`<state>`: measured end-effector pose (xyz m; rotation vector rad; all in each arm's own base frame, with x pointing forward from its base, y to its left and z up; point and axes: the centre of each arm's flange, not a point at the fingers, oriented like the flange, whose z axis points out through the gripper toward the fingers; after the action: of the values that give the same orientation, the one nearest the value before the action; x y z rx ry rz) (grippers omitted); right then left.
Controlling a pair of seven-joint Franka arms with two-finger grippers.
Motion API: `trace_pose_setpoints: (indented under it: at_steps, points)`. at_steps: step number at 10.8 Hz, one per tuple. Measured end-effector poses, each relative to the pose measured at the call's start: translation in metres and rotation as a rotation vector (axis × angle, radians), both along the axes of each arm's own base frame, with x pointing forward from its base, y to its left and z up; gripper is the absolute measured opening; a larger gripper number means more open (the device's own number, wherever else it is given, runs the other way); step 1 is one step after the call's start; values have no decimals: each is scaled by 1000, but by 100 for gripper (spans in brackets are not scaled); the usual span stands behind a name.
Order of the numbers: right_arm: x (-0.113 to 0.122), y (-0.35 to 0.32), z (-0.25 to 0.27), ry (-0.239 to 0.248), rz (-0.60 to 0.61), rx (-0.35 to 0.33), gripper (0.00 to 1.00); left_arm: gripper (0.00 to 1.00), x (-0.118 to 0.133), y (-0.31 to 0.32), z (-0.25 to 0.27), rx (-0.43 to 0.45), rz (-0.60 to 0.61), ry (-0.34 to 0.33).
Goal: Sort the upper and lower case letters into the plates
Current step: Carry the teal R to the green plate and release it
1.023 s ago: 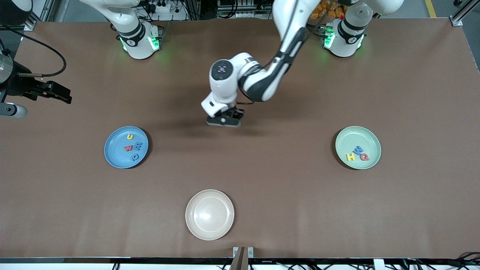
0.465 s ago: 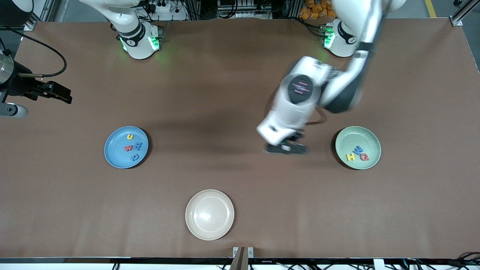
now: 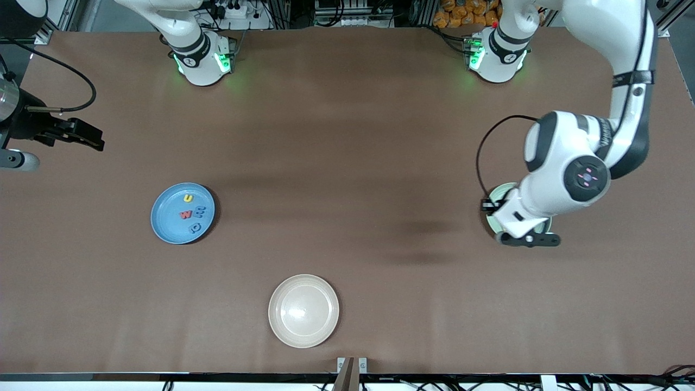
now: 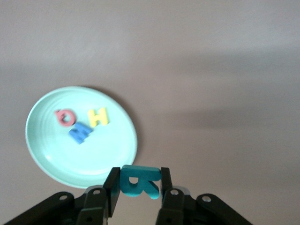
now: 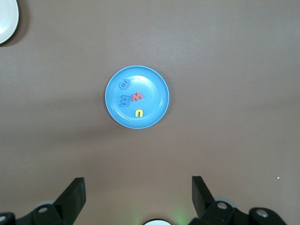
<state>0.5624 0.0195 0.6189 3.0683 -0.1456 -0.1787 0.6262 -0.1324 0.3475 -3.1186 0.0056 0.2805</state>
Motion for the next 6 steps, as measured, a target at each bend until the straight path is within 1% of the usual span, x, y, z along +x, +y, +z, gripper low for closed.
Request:
trace_pose_setpoints:
  at_steps: [2, 3, 4, 5, 6]
  points:
    - [0, 0, 0, -1, -1, 0, 100, 39, -9, 34, -26, 19, 51, 55]
    - [0, 0, 0, -2, -1, 0, 100, 40, -12, 43, -36, 27, 65, 71]
    - [0, 0, 0, -2, -1, 0, 100, 45, -13, 51, -43, 34, 77, 80]
    - [0, 0, 0, -2, -1, 0, 100, 46, -12, 58, -46, 40, 89, 80]
    - [0, 0, 0, -2, -1, 0, 100, 59, -11, 63, -45, 42, 97, 74]
